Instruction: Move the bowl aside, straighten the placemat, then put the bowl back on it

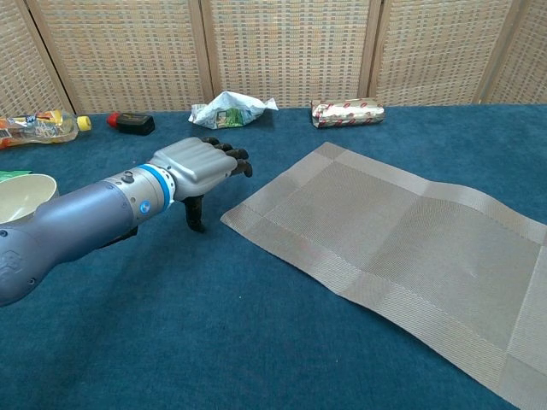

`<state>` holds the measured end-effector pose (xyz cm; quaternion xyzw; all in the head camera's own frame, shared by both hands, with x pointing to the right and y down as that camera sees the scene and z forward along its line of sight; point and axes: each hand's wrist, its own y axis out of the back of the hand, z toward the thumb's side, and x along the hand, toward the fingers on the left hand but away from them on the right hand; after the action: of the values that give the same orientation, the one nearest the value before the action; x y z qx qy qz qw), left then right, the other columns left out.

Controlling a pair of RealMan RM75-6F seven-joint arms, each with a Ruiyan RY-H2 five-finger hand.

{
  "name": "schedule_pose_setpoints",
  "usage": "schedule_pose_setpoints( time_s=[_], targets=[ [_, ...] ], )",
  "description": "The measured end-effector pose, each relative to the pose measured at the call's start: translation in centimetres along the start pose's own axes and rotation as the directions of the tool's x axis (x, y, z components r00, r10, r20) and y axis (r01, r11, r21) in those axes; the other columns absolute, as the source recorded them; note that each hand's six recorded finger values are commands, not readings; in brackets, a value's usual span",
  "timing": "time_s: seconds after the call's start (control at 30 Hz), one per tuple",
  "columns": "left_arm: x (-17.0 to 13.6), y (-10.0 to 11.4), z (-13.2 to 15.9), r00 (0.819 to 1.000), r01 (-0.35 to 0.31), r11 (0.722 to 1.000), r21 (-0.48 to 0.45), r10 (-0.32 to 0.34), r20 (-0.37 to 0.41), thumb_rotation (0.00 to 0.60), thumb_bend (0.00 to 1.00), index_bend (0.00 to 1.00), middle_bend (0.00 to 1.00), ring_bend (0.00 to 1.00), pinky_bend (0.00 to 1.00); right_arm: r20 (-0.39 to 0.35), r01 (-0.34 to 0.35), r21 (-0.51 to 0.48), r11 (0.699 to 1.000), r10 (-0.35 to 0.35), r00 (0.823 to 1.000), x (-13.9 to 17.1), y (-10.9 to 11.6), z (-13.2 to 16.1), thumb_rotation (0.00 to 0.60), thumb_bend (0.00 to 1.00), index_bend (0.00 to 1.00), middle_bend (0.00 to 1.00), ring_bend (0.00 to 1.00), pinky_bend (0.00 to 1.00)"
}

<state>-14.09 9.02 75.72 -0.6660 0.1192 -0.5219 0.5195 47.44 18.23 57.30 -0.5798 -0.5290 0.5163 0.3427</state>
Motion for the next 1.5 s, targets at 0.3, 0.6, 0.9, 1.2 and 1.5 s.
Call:
schedule_pose_setpoints(
  time_s=[0.3,0.6,0.9,1.2,1.5],
  targets=[
    [1.5,0.2,1.7,1.000,-0.031,1.000,0.000,0.031,-0.004,0.600,0.16,0.20,0.00,0.00,0.00,-0.008,-0.005,-0.017,1.000,0.005,1.000,0.0,-0.2,0.1,0.600,0.14,0.04,0.00,0.00,0.00],
    [2.3,1.3,3.4,0.996,-0.091,0.995,-0.037,0.092,0.020,0.600,0.31,0.23,0.00,0.00,0.00,-0.008,-0.005,-0.027,1.000,0.005,1.000,0.0,-0.1,0.2,0.600,0.14,0.04,0.00,0.00,0.00],
    [2.3,1.6,4.8,0.992,-0.108,0.992,-0.058,0.112,0.060,0.600,0.40,0.26,0.00,0.00,0.00,-0.013,-0.008,-0.036,0.999,0.007,1.000,0.0,-0.1,0.3,0.600,0.14,0.04,0.00,0.00,0.00],
    [1.9,2.0,6.0,0.985,-0.136,0.987,-0.086,0.144,0.097,0.600,0.46,0.46,0.00,0.00,0.00,-0.016,-0.007,-0.050,0.999,0.007,1.000,0.1,0.0,0.4,0.600,0.14,0.04,0.00,0.00,0.00],
    [1.6,2.6,6.1,0.973,-0.202,0.975,-0.089,0.210,0.099,0.600,0.46,0.61,0.00,0.00,0.00,-0.019,-0.009,-0.063,0.998,0.008,1.000,0.2,0.1,0.6,0.600,0.14,0.04,0.00,0.00,0.00]
  ],
)
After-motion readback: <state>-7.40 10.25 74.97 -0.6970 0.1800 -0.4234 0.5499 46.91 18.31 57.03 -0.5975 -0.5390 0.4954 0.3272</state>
